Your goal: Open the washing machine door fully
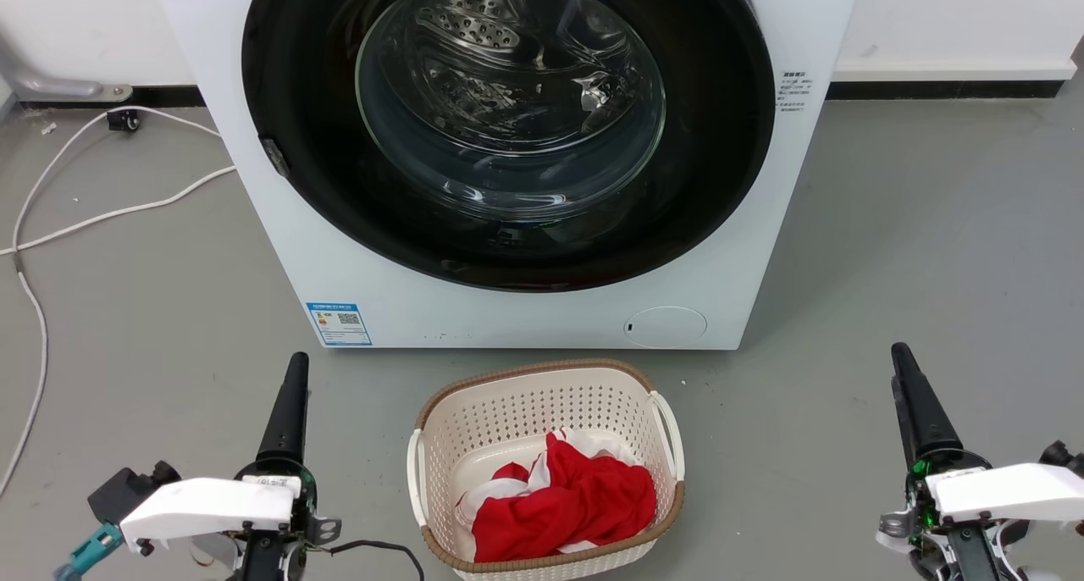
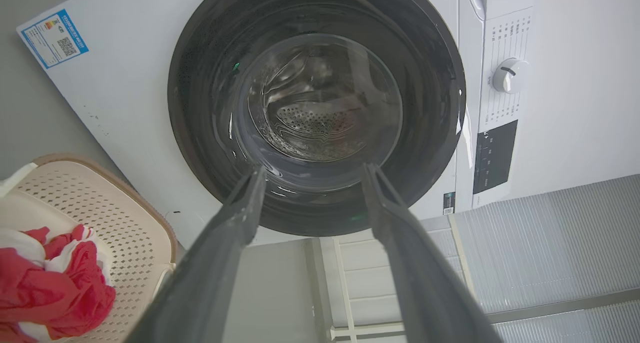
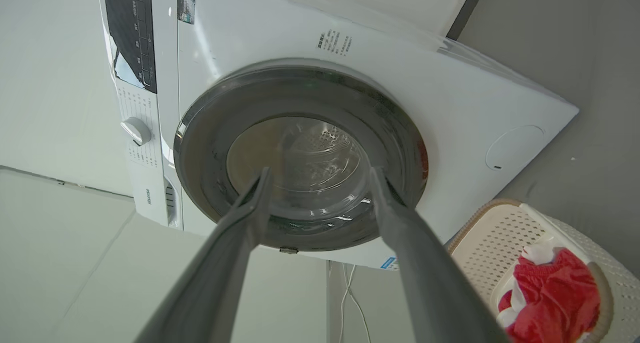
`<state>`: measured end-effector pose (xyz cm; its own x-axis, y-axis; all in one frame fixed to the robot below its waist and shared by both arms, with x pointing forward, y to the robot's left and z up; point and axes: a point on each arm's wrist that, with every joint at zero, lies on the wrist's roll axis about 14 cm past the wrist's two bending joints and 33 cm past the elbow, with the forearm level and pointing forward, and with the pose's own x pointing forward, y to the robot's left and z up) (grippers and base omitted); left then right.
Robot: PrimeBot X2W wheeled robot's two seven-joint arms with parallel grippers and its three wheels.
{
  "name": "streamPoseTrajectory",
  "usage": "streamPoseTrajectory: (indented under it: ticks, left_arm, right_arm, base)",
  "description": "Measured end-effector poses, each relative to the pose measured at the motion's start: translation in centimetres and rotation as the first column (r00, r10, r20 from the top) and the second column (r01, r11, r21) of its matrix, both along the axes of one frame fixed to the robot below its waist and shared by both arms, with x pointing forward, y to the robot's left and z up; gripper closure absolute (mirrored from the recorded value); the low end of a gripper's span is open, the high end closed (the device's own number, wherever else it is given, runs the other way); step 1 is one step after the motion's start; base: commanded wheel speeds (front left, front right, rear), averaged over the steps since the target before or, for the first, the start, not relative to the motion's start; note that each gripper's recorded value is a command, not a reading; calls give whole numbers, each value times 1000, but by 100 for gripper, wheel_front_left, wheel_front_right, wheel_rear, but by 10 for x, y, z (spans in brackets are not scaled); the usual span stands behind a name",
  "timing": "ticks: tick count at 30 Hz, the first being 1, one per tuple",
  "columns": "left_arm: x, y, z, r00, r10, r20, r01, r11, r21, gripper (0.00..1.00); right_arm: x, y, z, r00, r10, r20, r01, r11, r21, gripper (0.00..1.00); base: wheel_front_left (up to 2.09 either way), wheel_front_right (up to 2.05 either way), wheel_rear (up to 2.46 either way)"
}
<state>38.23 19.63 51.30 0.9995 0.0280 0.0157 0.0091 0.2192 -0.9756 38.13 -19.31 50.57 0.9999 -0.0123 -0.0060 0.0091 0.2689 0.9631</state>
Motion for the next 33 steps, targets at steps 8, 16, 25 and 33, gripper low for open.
streamPoseTrajectory:
  ticks: [8, 16, 25, 33]
  left_arm:
    - [2, -3, 19, 999, -4, 52, -7, 978, 206, 0]
    - [2, -8, 28, 997, -14, 80, -18, 925, 379, 0]
    - [5, -10, 33, 995, -15, 98, -39, 843, 536, 0]
    - [8, -11, 38, 994, -18, 109, -57, 760, 647, 0]
  right_arm:
    - [2, 7, 17, 998, 24, 50, -11, 970, -241, 0]
    - [-1, 10, 22, 997, 31, 68, 0, 909, -418, 0]
    - [-3, 8, 27, 996, 25, 89, 29, 829, -559, 0]
    - [-5, 8, 33, 993, 29, 112, 52, 747, -662, 0]
  base:
    - [0, 0, 0]
    - [0, 0, 0]
    - [0, 0, 0]
    - [0, 0, 0]
